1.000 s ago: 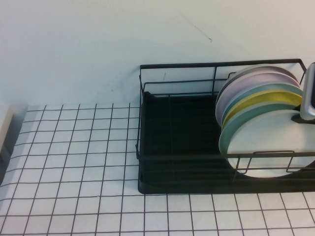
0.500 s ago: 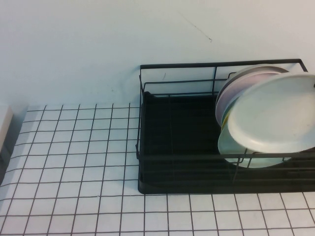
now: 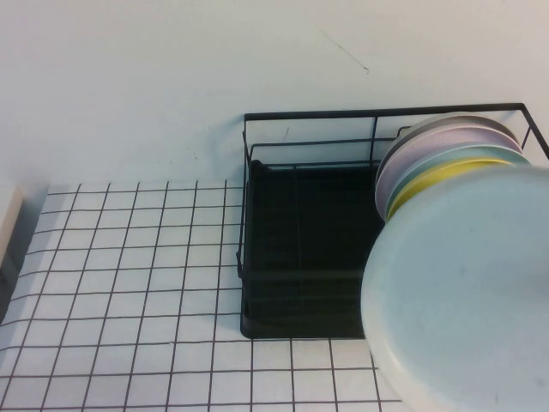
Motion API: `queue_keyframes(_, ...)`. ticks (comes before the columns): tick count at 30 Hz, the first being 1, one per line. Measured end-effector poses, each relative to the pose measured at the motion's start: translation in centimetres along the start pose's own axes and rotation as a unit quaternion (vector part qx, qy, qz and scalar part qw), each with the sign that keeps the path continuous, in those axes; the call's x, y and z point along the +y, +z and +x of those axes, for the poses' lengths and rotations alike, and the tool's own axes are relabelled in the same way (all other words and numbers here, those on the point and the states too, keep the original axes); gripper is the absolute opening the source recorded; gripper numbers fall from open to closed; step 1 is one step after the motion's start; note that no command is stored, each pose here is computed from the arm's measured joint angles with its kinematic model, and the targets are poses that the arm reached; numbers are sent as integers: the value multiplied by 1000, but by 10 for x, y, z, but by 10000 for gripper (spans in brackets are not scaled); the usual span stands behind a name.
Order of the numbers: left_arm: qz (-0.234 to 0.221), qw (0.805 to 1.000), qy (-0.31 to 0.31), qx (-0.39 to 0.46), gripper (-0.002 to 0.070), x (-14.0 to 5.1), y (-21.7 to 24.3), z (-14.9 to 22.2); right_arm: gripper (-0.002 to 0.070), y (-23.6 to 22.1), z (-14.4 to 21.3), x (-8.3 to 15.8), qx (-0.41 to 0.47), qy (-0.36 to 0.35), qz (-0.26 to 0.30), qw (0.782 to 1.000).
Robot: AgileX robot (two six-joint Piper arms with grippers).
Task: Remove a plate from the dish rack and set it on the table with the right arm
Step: Place the plate from the table
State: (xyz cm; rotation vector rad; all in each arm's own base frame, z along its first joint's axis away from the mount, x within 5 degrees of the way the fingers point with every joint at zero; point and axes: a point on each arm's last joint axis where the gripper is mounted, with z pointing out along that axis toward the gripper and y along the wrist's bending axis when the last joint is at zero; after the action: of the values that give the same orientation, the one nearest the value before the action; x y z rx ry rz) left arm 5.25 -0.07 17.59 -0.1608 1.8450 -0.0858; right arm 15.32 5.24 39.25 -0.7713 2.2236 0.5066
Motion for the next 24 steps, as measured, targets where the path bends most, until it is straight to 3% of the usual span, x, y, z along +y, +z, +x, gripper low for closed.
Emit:
queue_keyframes(9, 0, 1000, 0, 0, -3, 0, 0, 0, 72, 74, 78, -20, 126, 152, -24, 980)
queue_keyframes(13, 0, 1000, 0, 0, -3, 0, 0, 0, 72, 108, 107, -36, 153, 177, -5, 972)
queue_keyframes(17, 0, 1000, 0, 0, -3, 0, 0, 0, 90, 135, 113, -51, 148, 183, -9, 972)
queue_keyframes(24, 0, 1000, 0, 0, -3, 0, 0, 0, 242, 178, 121, -68, 144, 200, -61, 967)
